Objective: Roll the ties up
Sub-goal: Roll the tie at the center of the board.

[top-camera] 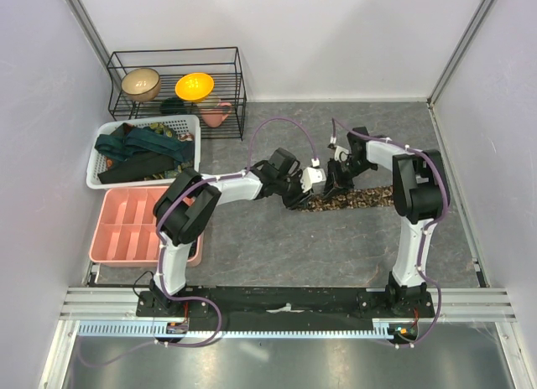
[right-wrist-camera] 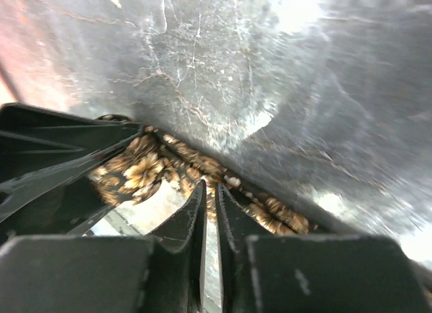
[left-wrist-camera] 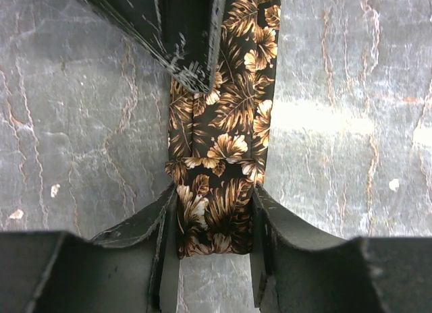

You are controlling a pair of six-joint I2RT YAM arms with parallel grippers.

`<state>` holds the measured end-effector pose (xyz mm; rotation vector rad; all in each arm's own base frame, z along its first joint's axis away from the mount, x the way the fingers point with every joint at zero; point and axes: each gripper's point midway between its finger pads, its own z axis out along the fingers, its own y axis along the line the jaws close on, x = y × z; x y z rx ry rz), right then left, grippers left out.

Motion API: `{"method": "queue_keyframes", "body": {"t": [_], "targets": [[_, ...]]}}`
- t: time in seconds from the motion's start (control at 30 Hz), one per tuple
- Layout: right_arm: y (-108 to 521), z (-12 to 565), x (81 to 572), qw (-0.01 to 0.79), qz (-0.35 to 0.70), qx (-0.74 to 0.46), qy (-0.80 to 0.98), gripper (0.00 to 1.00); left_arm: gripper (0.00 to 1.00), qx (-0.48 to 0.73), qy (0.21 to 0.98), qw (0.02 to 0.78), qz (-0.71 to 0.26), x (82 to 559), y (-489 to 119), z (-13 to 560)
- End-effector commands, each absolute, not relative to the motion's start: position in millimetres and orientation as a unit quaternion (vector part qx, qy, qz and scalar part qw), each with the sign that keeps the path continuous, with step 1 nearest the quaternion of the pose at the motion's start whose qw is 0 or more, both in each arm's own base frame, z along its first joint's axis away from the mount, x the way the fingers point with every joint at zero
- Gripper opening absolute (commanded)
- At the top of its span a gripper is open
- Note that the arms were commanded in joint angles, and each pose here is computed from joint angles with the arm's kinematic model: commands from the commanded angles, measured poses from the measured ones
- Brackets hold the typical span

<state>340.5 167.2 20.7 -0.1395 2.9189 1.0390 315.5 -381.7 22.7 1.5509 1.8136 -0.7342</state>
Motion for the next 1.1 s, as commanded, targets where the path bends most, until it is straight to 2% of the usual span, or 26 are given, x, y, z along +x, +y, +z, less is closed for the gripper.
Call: {"method": "queue_keyframes", "body": {"t": [0.0,0.23,0.33,0.77,0.8,0.9,1.0,1.07], "targets": [[165.1,-8.5,334.1,0.005,0.29,-0.069,0.955,0.14,0.1,0.61,0.69,0.276,-0.276,301.4,-362.5,19.6],[153.6,-26.6,336.4,-0.007,0.251,-0.067,0.966,0.12,0.19,0.63,0.648,0.318,-0.286,313.4,-379.7,70.3],[150.8,-29.1,337.6,-0.011,0.241,-0.067,0.968,0.12,0.21,0.638,0.644,0.307,-0.29,308.4,-378.8,72.3],[156.8,-20.9,345.4,0.003,0.258,-0.078,0.963,0.13,0.21,0.696,0.673,0.162,-0.192,289.6,-341.2,-2.1],[162.8,-13.6,344.9,0.005,0.28,-0.079,0.957,0.15,0.21,0.696,0.675,0.157,-0.187,289.1,-341.1,-4.3],[177.2,19.1,346.7,0.022,0.34,-0.078,0.937,0.29,0.22,0.692,0.685,0.145,-0.175,289.4,-339.7,-12.1],[183.8,46.3,344.5,0.032,0.384,-0.068,0.92,0.49,0.24,0.693,0.689,0.133,-0.165,290.2,-336.1,-19.8],[192.7,60.1,333.6,0.024,0.424,-0.064,0.903,0.54,0.25,0.692,0.691,0.129,-0.163,289.6,-334.9,-22.5]]}}
